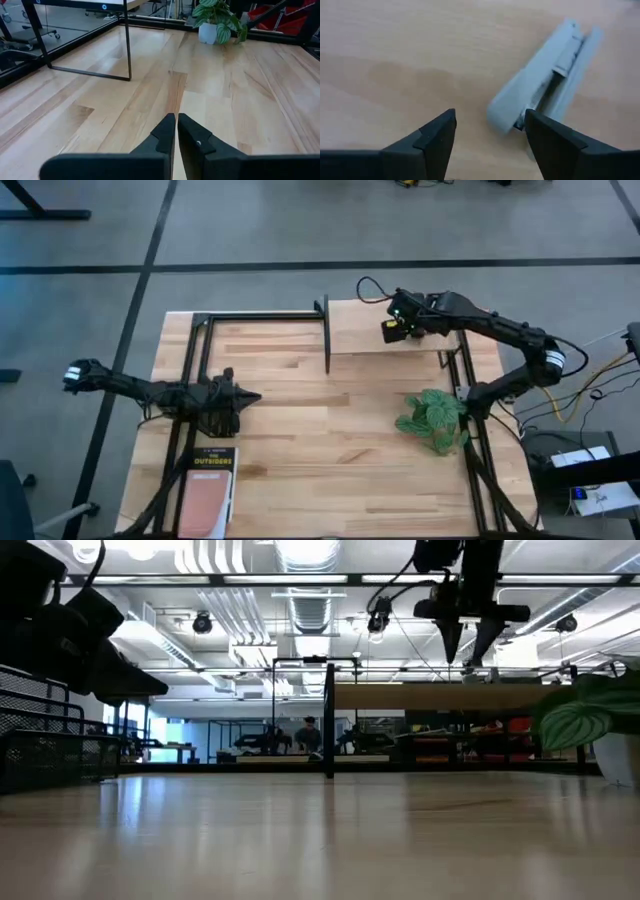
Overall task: Stock shelves
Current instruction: Put the gray stapler on the shelf
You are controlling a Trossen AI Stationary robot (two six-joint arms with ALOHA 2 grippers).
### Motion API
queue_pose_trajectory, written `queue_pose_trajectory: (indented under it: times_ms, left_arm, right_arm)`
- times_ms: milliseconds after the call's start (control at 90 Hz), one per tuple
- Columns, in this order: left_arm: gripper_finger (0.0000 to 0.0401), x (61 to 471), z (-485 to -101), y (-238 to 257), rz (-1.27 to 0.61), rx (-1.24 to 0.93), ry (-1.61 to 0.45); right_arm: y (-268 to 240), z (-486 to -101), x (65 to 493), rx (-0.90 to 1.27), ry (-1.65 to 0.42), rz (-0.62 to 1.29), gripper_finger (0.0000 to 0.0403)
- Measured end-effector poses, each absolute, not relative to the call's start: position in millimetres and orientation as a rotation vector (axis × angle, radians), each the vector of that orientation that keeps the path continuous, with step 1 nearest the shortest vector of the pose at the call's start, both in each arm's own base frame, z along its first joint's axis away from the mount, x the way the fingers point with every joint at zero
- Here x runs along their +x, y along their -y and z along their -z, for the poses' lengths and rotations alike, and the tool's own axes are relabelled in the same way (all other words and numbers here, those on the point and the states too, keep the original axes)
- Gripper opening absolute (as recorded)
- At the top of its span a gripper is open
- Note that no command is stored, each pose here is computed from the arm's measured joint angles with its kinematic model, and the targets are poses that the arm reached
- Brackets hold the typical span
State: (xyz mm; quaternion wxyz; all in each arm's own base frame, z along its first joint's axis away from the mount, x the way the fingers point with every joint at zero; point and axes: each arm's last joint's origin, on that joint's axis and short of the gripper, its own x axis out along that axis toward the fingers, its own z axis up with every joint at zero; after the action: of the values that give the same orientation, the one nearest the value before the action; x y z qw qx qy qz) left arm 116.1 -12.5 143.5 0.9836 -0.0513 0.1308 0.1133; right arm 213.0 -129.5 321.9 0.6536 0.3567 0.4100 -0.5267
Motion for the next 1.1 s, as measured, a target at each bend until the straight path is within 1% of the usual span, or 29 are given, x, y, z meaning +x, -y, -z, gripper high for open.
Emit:
queue_pose_trajectory:
  times_ms: [167,367,711,1100]
  left_arm:
    - [0.0004,116,-143,13,-0.227,-0.103,-0.263]
    - [0.0004,116,-143,13,-0.228,-0.103,-0.263]
    - [0.0004,116,-143,13,-0.227,-0.103,-0.263]
    - [0.0004,116,-143,13,-0.228,-0.103,-0.263]
  right_arm:
    - [130,-318,214,0.868,-0.914,1.229,0.0197]
    - [140,-307,217,0.912,-0.944,1.282,0.0183]
    - [146,-302,218,0.912,-0.975,1.3,0.0178]
    - [136,-306,203,0.913,-1.09,1.314,0.016]
